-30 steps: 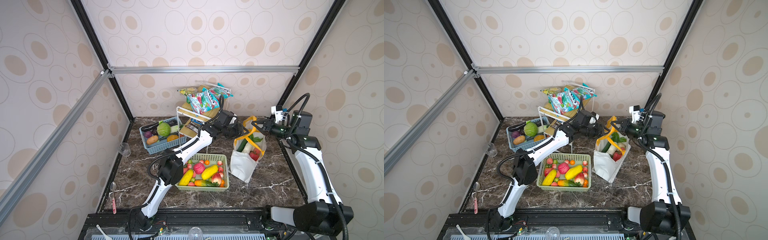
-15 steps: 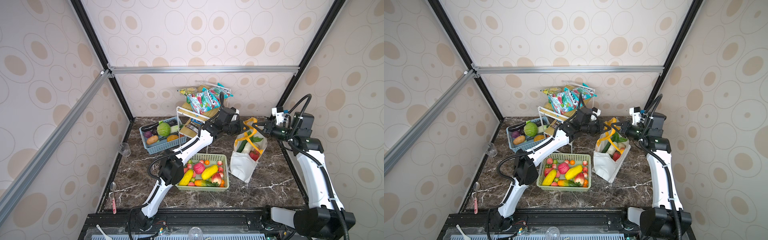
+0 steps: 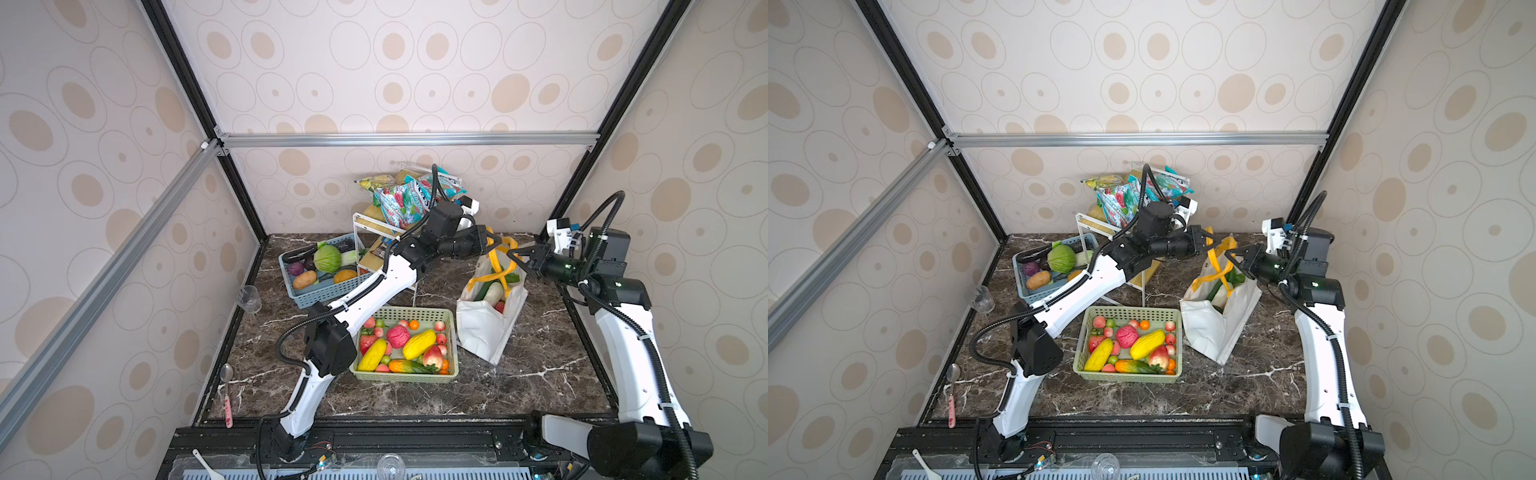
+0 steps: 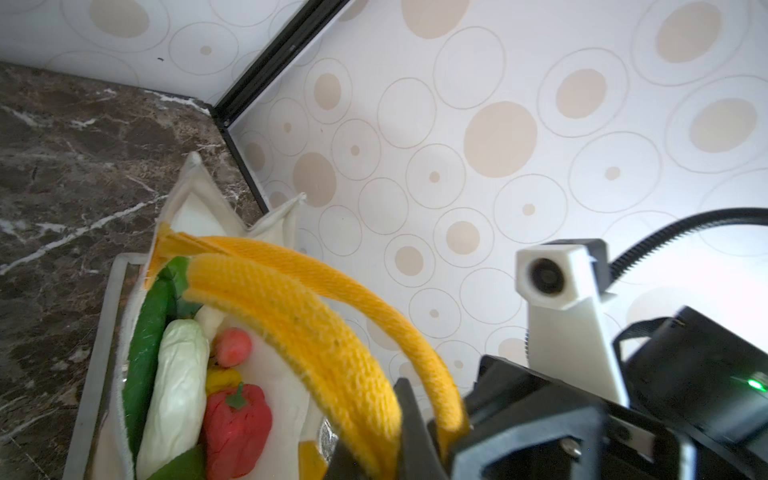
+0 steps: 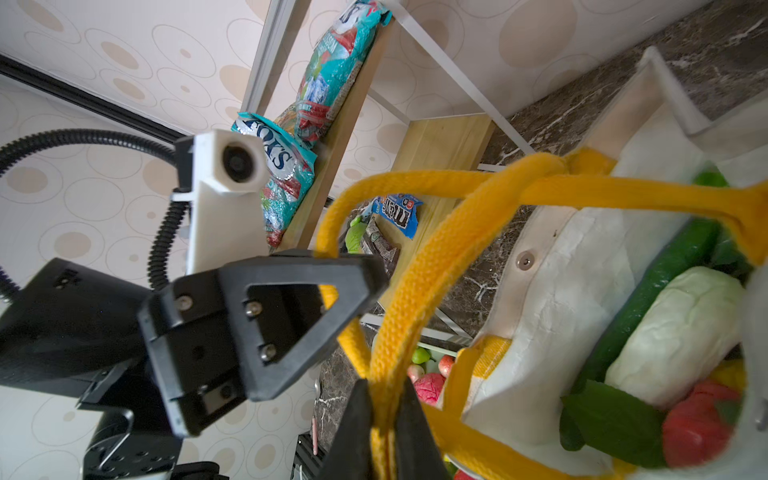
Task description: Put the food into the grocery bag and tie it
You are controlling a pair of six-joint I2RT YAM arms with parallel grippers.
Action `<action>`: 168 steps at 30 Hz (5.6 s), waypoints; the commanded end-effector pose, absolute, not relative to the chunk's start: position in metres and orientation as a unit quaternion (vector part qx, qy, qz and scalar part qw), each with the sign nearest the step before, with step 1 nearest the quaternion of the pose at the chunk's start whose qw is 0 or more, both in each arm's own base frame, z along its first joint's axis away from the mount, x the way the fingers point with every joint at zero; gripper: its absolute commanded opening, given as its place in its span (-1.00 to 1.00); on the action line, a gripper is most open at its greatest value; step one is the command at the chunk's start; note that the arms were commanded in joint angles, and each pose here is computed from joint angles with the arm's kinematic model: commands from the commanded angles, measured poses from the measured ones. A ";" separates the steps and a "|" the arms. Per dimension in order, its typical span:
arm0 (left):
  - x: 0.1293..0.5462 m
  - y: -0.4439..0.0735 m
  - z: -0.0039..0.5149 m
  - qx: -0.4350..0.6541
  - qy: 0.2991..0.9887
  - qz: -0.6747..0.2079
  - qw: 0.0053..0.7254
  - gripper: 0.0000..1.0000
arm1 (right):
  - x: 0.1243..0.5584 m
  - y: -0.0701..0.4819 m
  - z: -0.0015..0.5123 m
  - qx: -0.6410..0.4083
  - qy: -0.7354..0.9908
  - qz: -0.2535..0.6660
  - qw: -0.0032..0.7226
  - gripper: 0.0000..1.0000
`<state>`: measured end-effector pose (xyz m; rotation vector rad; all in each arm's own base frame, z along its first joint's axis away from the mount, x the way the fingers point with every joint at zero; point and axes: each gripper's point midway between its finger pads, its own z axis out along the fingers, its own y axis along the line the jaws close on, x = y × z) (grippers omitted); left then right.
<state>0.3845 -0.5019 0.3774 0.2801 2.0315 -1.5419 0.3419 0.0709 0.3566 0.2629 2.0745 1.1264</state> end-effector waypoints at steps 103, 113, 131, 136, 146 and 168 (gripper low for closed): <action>0.362 -0.514 0.415 0.165 0.708 -0.609 0.317 -1.00 | 0.320 0.129 0.327 -0.415 0.532 0.487 0.554 0.00; 0.378 -0.505 0.420 0.160 0.696 -0.615 0.335 -1.00 | 0.325 0.120 0.351 -0.363 0.580 0.533 0.499 -0.04; 0.391 -0.518 0.412 0.154 0.684 -0.629 0.335 -1.00 | 0.363 0.106 0.331 -0.289 0.739 0.464 0.395 -0.01; 0.390 -0.516 0.412 0.151 0.682 -0.633 0.333 -1.00 | 0.342 0.117 0.323 -0.318 0.699 0.493 0.409 -0.01; 0.385 -0.516 0.414 0.147 0.678 -0.642 0.326 -1.00 | 0.340 0.138 0.311 -0.348 0.696 0.443 0.446 0.00; 0.371 -0.515 0.432 0.153 0.661 -0.659 0.326 -1.00 | 0.388 0.160 0.312 -0.315 0.651 0.344 0.600 0.09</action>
